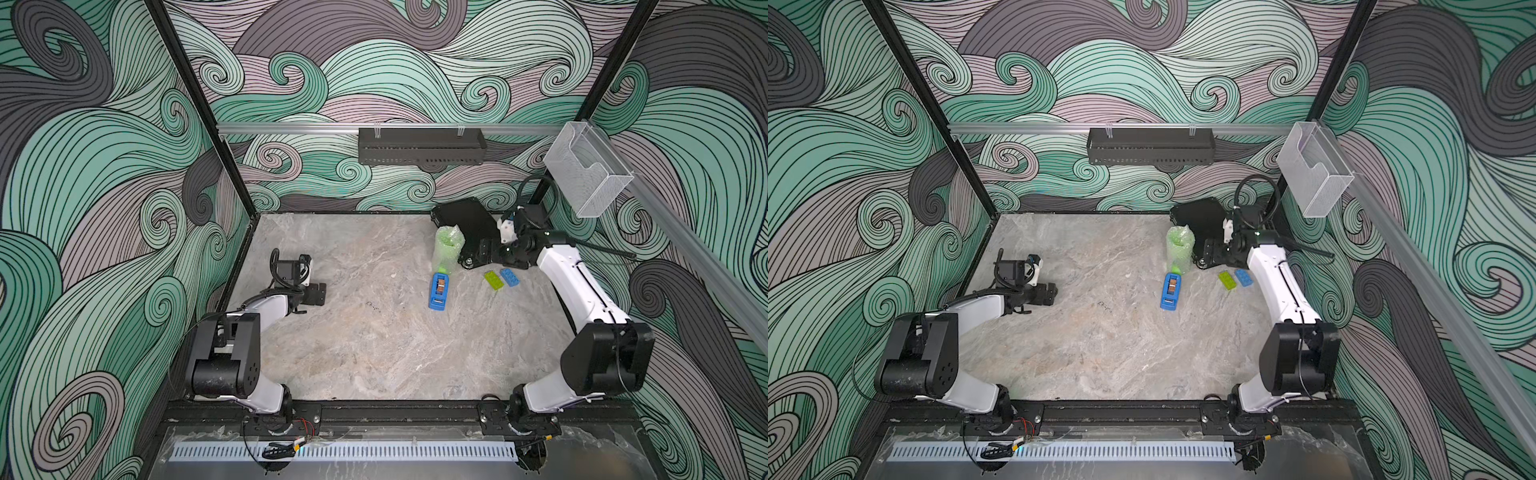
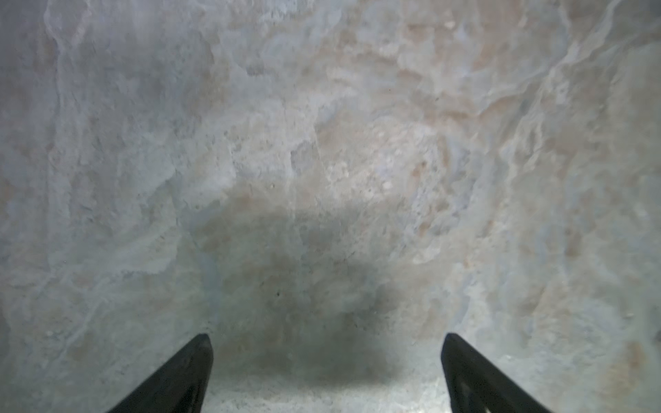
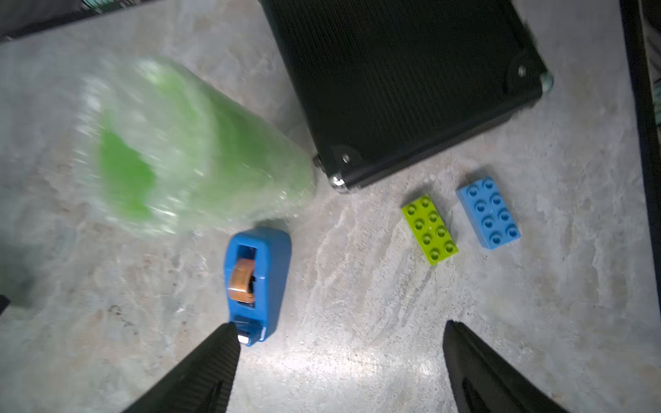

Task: Wrap wine glasses in bubble wrap
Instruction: Reset both arms

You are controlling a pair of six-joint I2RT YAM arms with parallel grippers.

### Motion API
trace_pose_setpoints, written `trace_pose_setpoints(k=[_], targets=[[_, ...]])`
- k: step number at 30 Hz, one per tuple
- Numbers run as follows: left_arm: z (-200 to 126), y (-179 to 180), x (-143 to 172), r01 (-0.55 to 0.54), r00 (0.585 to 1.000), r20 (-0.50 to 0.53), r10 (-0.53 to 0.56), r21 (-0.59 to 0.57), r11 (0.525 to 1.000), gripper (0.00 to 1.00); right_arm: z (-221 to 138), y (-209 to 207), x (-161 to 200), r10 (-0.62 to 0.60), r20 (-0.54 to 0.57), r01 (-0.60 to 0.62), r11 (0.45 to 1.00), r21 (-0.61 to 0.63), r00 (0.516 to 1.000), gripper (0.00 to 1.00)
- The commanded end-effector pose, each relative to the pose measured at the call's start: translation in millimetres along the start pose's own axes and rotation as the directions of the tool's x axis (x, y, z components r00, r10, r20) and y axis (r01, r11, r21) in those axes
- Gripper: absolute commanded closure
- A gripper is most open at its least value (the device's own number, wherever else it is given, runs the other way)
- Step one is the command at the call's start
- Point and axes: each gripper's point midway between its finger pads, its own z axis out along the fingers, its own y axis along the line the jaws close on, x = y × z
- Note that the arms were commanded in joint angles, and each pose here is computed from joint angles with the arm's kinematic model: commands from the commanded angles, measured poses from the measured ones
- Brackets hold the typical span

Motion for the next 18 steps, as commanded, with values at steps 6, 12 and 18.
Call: trace_pose_setpoints(k=[6,12,18], targets=[[-21.7,24.3,-67.3,0.061,0.929,0.371,-0.020,-0.098,0.993,0.02,7.5,-37.4,-19.9,0.001,0.507,-0.034,0.998,0.055,0.862,0.01],[-18.0,38.0,-53.8,0.124,0.889,0.456,-0.045,-0.145,0.982,0.01,22.4,-42.4,3.0,-0.080,0.612,0.030,0.995,0.091,0.787,0.01],[-14.1,49.6,-53.7,0.184,0.904,0.416,-0.098,-0.173,0.967,0.01,38.4,-47.2,15.3,-0.102,0.666,0.042,0.994,0.105,0.739,0.01]])
